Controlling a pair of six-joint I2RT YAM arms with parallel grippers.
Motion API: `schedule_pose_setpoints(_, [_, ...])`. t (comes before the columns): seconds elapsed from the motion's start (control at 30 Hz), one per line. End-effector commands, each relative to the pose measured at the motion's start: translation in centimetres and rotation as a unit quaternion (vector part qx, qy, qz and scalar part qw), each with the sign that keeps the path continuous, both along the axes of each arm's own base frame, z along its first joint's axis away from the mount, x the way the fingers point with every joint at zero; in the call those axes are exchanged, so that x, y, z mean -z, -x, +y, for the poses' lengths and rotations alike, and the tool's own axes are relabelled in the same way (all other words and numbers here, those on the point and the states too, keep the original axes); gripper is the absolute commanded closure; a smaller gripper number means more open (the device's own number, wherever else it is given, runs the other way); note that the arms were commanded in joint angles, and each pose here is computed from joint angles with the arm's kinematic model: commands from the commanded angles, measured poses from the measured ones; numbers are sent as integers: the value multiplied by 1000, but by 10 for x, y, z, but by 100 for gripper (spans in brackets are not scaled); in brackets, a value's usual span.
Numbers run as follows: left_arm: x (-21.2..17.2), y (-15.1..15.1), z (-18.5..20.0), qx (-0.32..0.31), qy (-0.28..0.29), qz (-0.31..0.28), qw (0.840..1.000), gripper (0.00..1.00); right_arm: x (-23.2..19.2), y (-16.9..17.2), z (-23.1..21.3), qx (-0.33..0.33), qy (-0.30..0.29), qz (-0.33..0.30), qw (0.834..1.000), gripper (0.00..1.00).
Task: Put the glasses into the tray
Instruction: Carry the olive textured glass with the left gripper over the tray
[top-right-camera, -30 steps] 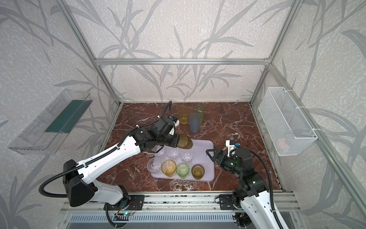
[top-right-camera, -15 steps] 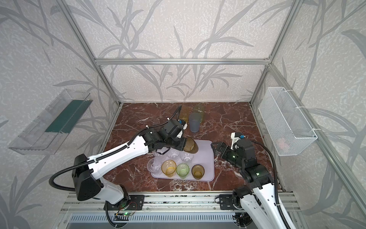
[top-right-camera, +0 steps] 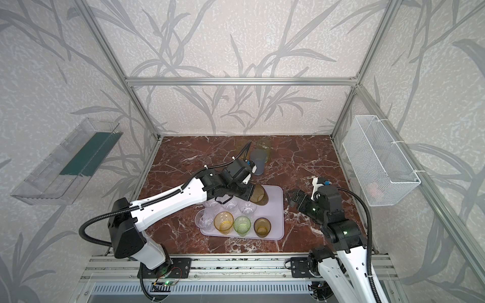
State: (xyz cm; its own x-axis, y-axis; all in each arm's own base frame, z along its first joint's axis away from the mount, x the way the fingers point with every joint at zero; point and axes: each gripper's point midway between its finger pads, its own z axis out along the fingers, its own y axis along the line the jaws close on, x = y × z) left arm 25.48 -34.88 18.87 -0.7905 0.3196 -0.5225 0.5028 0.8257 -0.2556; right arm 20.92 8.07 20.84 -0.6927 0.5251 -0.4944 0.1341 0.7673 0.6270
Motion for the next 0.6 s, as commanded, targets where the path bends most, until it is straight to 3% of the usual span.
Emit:
schedule_pose_setpoints(0.0, [-8,1,-10,14,5,-8,1000,100,11,6,-6,6,16,19,1000,1])
schedule_pose_setpoints(0.57, [21,4,-28,34,-38,7,999,100,21,12,-12,21,18,27,999,1])
